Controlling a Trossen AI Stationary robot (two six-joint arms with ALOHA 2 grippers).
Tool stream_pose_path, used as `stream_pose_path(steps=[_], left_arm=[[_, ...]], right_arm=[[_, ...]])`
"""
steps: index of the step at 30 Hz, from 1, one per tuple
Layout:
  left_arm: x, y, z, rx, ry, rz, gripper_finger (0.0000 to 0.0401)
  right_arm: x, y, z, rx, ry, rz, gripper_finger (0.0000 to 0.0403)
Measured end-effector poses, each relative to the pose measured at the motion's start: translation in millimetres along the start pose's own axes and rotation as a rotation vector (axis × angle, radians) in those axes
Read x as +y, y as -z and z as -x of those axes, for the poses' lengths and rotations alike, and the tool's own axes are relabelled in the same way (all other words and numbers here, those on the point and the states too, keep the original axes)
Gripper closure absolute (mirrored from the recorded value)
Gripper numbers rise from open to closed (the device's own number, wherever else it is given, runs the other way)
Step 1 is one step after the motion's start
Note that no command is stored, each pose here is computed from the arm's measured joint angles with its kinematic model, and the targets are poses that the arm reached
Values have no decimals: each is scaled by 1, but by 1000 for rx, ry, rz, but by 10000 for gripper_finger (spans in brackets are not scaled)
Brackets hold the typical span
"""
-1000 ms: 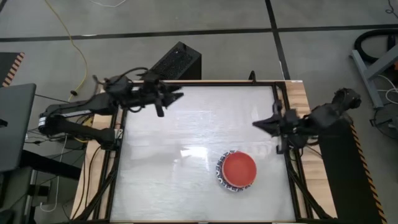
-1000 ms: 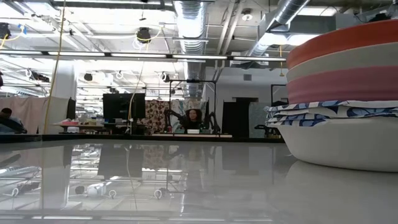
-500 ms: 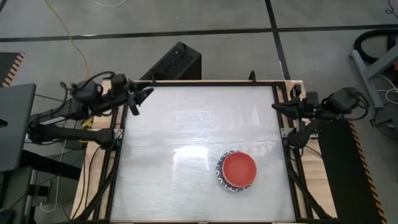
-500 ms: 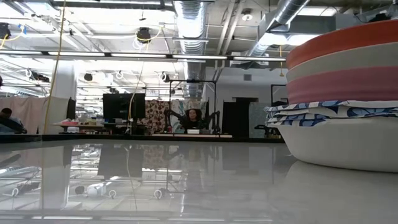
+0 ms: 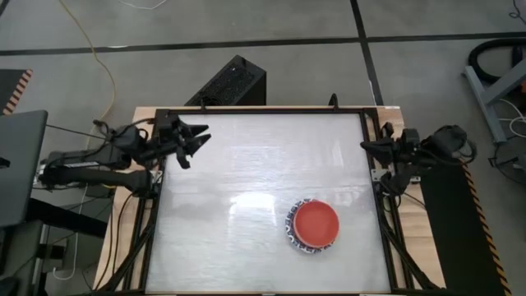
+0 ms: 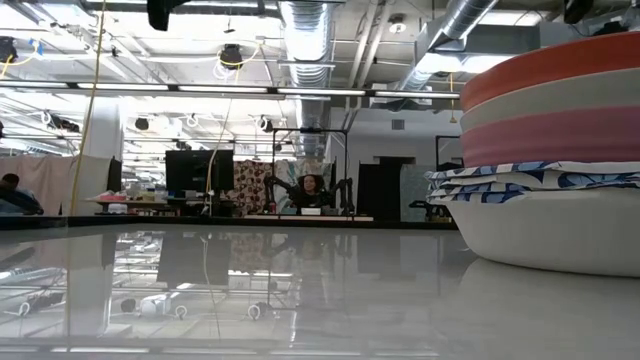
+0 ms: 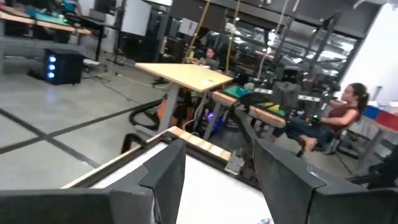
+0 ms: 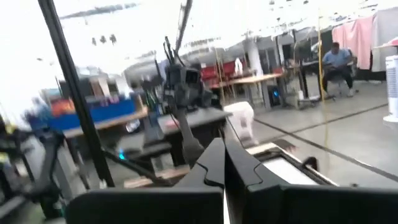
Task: Nest bowls inside each other
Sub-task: Return to Home Position
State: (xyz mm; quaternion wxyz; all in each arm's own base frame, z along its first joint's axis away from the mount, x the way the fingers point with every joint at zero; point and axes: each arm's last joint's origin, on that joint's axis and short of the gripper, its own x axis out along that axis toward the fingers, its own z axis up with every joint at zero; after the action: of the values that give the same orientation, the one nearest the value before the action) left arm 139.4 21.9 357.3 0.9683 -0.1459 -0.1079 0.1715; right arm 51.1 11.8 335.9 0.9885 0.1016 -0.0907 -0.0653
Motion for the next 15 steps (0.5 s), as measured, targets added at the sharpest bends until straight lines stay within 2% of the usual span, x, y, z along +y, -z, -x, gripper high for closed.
stream_pose_path(steps=[8,12,15], left_arm=[[-9,18,-16,18,-42,-1,223],[-10,22,-21,9,-103,-11,223],[-11,22,-22,0,-113,-16,223]], right_arm=[[11,53,-17,-116,49,-199,389],[18,65,-32,-133,145,-204,389],[22,63,-46,-137,196,-147,389]])
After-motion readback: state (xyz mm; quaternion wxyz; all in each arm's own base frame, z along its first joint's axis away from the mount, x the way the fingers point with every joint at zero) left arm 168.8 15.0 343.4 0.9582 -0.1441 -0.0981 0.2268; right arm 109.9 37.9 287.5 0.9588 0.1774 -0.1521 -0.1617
